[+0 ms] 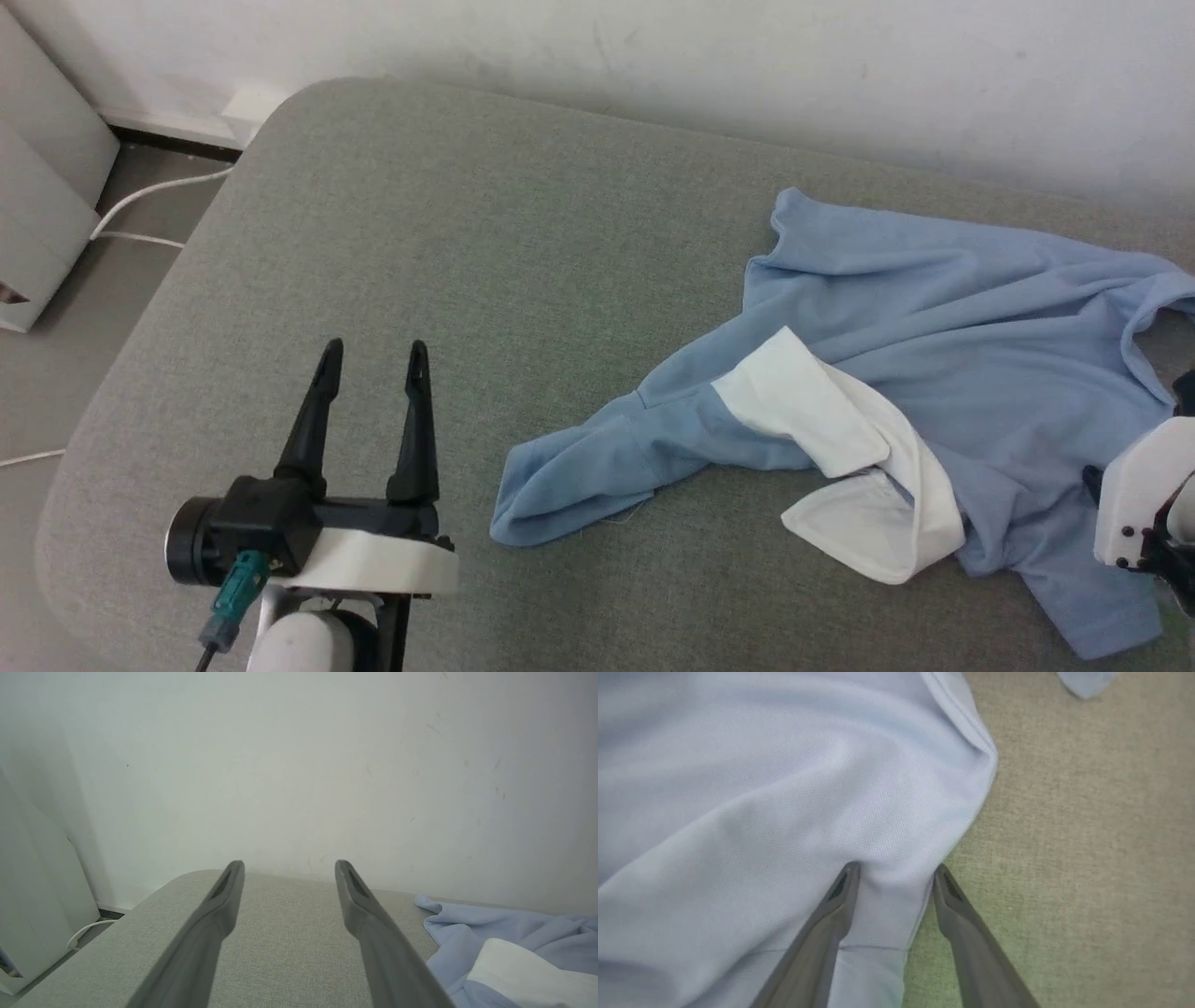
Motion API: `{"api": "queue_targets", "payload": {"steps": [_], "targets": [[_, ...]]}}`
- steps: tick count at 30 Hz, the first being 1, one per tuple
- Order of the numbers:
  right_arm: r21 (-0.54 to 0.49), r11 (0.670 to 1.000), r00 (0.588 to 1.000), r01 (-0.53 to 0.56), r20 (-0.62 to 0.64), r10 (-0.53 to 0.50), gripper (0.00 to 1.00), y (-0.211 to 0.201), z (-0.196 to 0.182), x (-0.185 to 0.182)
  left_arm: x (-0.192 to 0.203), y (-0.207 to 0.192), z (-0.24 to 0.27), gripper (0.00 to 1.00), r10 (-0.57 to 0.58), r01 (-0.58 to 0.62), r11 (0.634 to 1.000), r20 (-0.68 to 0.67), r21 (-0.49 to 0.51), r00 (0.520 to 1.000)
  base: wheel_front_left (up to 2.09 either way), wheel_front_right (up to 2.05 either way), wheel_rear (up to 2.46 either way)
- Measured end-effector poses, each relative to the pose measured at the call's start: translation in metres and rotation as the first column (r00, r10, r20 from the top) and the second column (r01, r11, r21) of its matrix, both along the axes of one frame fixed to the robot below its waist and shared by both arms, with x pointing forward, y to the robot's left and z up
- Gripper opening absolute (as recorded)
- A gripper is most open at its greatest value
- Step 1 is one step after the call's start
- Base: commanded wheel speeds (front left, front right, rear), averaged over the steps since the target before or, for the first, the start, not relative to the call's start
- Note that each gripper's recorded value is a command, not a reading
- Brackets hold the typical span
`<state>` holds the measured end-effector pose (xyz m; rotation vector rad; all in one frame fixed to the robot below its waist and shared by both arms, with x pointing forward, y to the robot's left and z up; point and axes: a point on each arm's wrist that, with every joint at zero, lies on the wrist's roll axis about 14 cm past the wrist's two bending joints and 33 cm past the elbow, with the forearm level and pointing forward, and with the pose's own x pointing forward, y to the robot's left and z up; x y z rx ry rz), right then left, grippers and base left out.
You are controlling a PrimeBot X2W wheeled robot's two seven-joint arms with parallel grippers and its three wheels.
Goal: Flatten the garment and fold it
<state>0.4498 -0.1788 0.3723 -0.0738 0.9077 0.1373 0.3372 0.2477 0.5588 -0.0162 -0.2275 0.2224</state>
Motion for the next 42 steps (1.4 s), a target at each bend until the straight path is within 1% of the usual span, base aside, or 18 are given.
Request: {"api": "queue_targets", "payload": {"steps": [1, 4, 7, 9, 12, 15, 16, 18, 21, 24, 25, 26, 27, 30, 33, 37, 41, 42], "targets": [[-0.006, 1.0, 1.0, -0.009, 0.014, 0.009, 0.0, 0.0, 0.001, 0.002, 0.0, 0.001, -0.001, 1.0, 0.002, -0.002, 1.0, -0.003, 0.001, 1.0, 0.0, 0.0, 0.0], [-0.044, 0.997, 0.995, -0.057, 0.08, 0.06, 0.0, 0.003, 0.008, 0.008, 0.0, 0.003, -0.005, 1.0, 0.0, -0.001, 1.0, -0.013, -0.006, 1.0, 0.0, 0.0, 0.0], [-0.118, 0.99, 0.977, -0.083, 0.188, 0.104, 0.0, -0.009, 0.028, 0.018, 0.0, 0.0, -0.009, 1.0, -0.012, 0.012, 1.0, -0.021, -0.011, 1.0, 0.0, 0.0, 0.0], [-0.18, 0.979, 0.95, -0.096, 0.276, 0.144, 0.0, -0.02, 0.052, 0.027, 0.002, -0.003, -0.009, 1.0, -0.026, 0.026, 1.0, -0.018, -0.016, 1.0, 0.0, 0.0, 0.0], [-0.253, 0.964, 0.905, -0.085, 0.385, 0.181, 0.0, -0.037, 0.09, 0.035, 0.004, -0.008, -0.006, 1.0, -0.048, 0.048, 0.999, -0.004, -0.021, 0.999, 0.0, 0.0, 0.0], [-0.303, 0.951, 0.876, -0.054, 0.443, 0.19, 0.0, -0.057, 0.117, 0.031, 0.007, -0.016, -0.003, 1.0, -0.074, 0.074, 0.997, 0.006, -0.02, 0.997, 0.0, 0.0, 0.0], [-0.313, 0.949, 0.88, -0.041, 0.439, 0.183, 0.0, -0.065, 0.12, 0.027, 0.008, -0.018, -0.003, 1.0, -0.083, 0.083, 0.996, 0.007, -0.02, 0.997, 0.0, 0.0, 0.0], [-0.323, 0.946, 0.904, -0.023, 0.397, 0.157, 0.0, -0.08, 0.113, 0.012, 0.01, -0.023, -0.001, 1.0, -0.101, 0.102, 0.995, 0.014, -0.022, 0.995, 0.0, 0.0, 0.0], [-0.317, 0.948, 0.948, 0.011, 0.306, 0.091, 0.0, -0.102, 0.09, -0.016, 0.013, -0.031, -0.001, 1.0, -0.131, 0.131, 0.991, 0.016, -0.025, 0.991, 0.0, 0.0, 0.0], [-0.304, 0.951, 0.973, 0.054, 0.232, 0.019, 0.0, -0.122, 0.068, -0.038, 0.015, -0.038, -0.005, 1.0, -0.16, 0.16, 0.987, 0.005, -0.025, 0.987, 0.0, 0.0, 0.0], [-0.307, 0.95, 0.978, 0.062, 0.208, 0.003, 0.2, -0.128, 0.06, -0.044, 0.016, -0.04, -0.007, 1.0, -0.166, 0.166, 0.986, -0.001, -0.027, 0.986, 0.0, 0.0, 0.0], [-0.315, 0.947, 0.982, 0.066, 0.191, -0.005, 0.7, -0.132, 0.055, -0.049, 0.017, -0.042, -0.01, 1.0, -0.175, 0.175, 0.984, -0.008, -0.029, 0.985, 0.0, 0.0, 0.0], [-0.314, 0.947, 0.981, 0.073, 0.192, -0.012, 1.0, -0.134, 0.052, -0.051, 0.018, -0.045, -0.012, 1.0, -0.186, 0.185, 0.982, -0.016, -0.032, 0.982, 0.0, 0.0, 0.0], [-0.28, 0.956, 0.973, 0.083, 0.228, -0.017, 1.0, -0.128, 0.048, -0.05, 0.019, -0.056, -0.023, 1.0, -0.228, 0.225, 0.973, -0.044, -0.049, 0.973, 0.0, 0.0, 0.0], [-0.22, 0.971, 0.941, 0.09, 0.337, -0.011, 1.0, -0.112, 0.062, -0.038, 0.019, -0.071, -0.036, 1.0, -0.281, 0.276, 0.958, -0.079, -0.073, 0.956, 0.0, 0.0, 0.0], [-0.132, 0.987, 0.86, 0.096, 0.51, -0.015, 1.0, -0.093, 0.096, -0.024, 0.018, -0.101, -0.064, 1.0, -0.377, 0.358, 0.924, -0.173, -0.132, 0.91, 0.0, 0.0, 0.0], [-0.058, 0.992, 0.769, 0.115, 0.637, -0.052, 1.0, -0.081, 0.125, -0.023, 0.029, -0.125, -0.083, 1.0, -0.467, 0.44, 0.884, -0.328, -0.157, 0.821, 0.0, 0.0, 0.0], [-0.042, 0.992, 0.759, 0.119, 0.648, -0.064, 1.0, -0.078, 0.127, -0.026, 0.034, -0.129, -0.084, 1.0, -0.48, 0.451, 0.877, -0.357, -0.165, 0.802, 0.0, 0.0, 0.0]]}}
